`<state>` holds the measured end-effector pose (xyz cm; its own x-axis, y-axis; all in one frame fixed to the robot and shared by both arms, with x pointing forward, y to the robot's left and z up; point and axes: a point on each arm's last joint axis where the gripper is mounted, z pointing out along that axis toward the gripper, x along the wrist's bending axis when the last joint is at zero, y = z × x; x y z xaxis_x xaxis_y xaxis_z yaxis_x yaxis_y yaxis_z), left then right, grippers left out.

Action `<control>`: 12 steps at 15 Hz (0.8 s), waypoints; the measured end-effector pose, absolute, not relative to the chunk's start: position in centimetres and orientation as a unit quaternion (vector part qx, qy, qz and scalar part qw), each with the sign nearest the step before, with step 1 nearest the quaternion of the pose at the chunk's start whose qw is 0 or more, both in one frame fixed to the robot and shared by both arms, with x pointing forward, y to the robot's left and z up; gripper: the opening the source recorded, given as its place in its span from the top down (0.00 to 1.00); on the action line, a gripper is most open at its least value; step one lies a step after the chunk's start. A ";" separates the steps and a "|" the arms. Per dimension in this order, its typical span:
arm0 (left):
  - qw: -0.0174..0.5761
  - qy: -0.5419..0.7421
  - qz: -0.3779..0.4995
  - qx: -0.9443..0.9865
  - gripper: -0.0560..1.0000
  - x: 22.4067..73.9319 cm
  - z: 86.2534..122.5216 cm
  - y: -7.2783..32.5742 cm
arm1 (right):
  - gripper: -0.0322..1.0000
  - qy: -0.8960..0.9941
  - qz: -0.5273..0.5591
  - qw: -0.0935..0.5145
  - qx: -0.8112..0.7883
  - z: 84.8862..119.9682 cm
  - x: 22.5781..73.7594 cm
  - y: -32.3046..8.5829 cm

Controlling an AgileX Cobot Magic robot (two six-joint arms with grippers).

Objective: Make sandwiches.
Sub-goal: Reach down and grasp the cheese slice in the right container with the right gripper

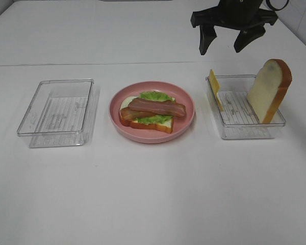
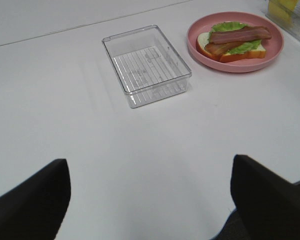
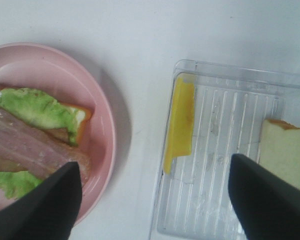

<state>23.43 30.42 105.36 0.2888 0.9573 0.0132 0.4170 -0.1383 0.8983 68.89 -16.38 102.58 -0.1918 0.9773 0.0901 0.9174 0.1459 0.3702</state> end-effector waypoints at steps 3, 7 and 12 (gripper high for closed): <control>0.422 0.503 0.320 0.683 0.17 23.4 105.4 30.4 | 0.30 0.760 0.161 0.074 0.625 99.2 70.1 -16.5; 0.422 0.503 0.320 0.683 0.17 23.4 105.4 30.4 | 0.33 0.764 0.144 0.072 0.624 96.0 71.0 -16.4; 0.422 0.503 0.320 0.683 0.17 23.4 105.4 30.4 | 0.46 0.769 0.134 0.086 0.619 95.1 71.3 -16.6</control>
<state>23.43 30.42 105.36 0.2888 0.9573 0.0132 0.4170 -0.1383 0.8983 71.30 -16.57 95.06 -0.2181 0.9753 0.0339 0.9296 0.1970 0.3114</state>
